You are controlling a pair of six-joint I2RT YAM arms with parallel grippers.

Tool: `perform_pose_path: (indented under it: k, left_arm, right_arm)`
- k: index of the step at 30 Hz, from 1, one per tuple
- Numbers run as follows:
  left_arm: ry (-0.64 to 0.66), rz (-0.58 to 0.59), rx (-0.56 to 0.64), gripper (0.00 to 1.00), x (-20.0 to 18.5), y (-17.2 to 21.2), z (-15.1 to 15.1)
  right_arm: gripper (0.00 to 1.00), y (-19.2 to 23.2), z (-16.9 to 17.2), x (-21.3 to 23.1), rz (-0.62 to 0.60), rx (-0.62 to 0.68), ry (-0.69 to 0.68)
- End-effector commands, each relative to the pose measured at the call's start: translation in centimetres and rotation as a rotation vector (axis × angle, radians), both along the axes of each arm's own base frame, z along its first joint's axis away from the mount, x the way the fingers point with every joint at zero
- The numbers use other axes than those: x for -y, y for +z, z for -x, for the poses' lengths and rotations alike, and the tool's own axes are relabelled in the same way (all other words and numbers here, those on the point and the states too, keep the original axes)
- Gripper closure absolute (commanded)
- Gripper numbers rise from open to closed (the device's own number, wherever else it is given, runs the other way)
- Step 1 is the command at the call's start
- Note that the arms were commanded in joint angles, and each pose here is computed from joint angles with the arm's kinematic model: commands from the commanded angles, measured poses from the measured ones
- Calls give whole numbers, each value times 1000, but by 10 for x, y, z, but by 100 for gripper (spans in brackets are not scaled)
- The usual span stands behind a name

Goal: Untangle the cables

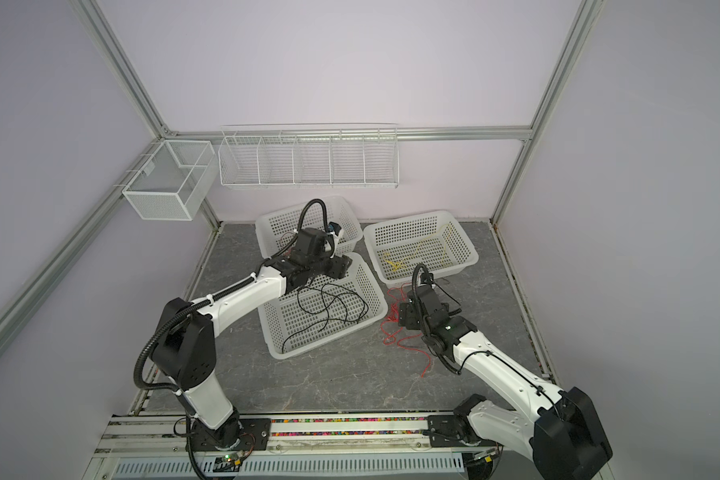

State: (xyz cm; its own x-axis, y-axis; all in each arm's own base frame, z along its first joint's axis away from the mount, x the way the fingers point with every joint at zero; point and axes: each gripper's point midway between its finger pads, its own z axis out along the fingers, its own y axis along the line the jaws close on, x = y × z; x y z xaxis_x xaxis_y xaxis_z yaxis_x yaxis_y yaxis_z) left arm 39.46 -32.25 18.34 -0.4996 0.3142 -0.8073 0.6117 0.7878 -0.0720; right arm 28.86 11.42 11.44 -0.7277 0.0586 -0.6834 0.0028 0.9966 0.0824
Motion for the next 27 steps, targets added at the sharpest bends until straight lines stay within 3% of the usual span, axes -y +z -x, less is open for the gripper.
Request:
perform_pose_path:
  k: [1, 11, 21, 27]
  left_arm:
    - [-142, 109, 82, 28, 29, 33, 28]
    - [-250, 208, 28, 28, 44, 34, 71]
    - [-245, 199, 2, 28, 41, 28, 77]
    - [-234, 195, 4, 28, 40, 28, 76]
  right_arm:
    - [16, -10, -6, -5, -43, -21, -4]
    - [25, -27, -33, -11, -53, 5, -8]
    - [56, -53, -61, -24, -59, -36, 18]
    - [86, -57, -62, -22, -34, -52, 13]
